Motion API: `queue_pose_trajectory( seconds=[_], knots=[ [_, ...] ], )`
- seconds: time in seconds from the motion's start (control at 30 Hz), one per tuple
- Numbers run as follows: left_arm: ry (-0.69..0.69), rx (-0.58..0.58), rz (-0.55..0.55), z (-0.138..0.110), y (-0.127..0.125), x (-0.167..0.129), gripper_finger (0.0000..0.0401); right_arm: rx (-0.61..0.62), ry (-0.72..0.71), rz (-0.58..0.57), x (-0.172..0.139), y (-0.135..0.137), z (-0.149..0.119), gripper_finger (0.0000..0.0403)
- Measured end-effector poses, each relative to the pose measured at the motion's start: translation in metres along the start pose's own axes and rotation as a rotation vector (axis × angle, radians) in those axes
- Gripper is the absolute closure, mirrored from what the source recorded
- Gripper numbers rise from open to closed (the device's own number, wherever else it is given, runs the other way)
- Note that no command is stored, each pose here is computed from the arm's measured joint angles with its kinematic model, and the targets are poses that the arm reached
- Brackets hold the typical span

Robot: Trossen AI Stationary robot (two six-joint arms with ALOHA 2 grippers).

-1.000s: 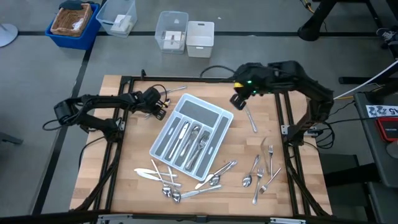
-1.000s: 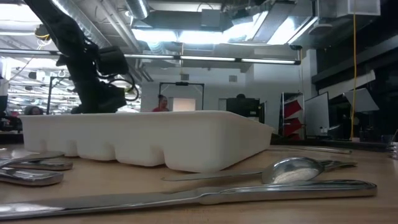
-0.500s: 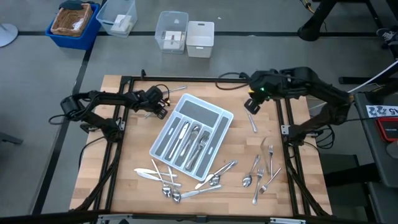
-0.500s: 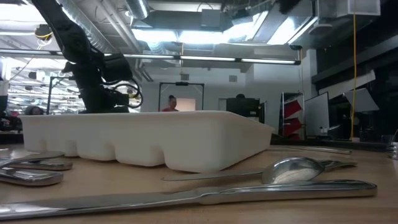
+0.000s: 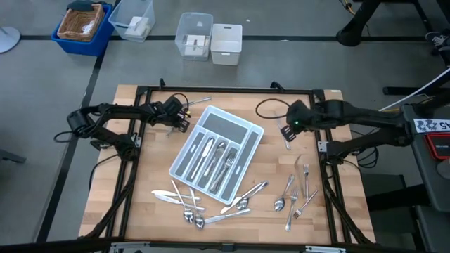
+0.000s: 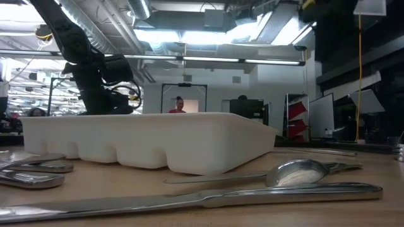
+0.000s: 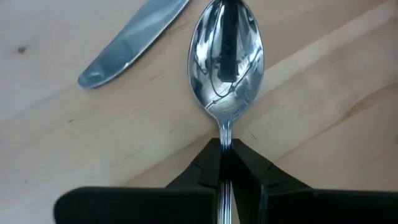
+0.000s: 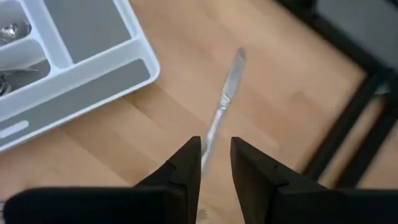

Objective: Sort silverware
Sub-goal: Put the silver spoon into the white cutlery tray

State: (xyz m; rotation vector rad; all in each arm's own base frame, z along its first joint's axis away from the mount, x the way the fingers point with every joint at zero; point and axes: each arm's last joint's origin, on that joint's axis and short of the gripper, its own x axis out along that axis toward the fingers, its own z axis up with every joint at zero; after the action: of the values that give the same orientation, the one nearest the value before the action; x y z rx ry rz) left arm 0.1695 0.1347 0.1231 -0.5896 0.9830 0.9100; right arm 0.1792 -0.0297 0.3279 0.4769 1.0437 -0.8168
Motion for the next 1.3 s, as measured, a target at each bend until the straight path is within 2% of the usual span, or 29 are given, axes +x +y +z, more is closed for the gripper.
queue_pose_trajectory(
  seconds=[0.17, 0.33, 0.67, 0.93, 1.1, 1.3],
  knots=[
    [0.01, -0.065, -0.103, -0.001, -0.002, -0.009, 0.0394, 0.034, 0.051, 0.036, 0.043, 0.005, -0.02, 0.0314],
    [-0.047, -0.103, -0.219, 0.004, -0.003, -0.028, 0.0396, 0.092, 0.109, 0.047, 0.077, 0.006, -0.039, 0.0314],
    [-0.105, -0.218, -0.48, 0.003, -0.01, -0.072, 0.0397, 0.176, 0.17, -0.009, 0.103, 0.0, -0.06, 0.0314],
    [-0.049, -0.207, -0.651, -0.016, -0.052, -0.09, 0.0397, 0.316, 0.088, -0.075, 0.116, -0.004, -0.066, 0.0314],
    [-0.094, -0.218, -0.741, -0.028, -0.084, -0.103, 0.0392, 0.362, 0.048, -0.076, 0.119, -0.003, -0.065, 0.0314],
    [-0.157, -0.249, -0.791, -0.045, -0.115, -0.108, 0.0395, 0.37, 0.016, -0.07, 0.119, -0.001, -0.063, 0.0314]
  ],
)
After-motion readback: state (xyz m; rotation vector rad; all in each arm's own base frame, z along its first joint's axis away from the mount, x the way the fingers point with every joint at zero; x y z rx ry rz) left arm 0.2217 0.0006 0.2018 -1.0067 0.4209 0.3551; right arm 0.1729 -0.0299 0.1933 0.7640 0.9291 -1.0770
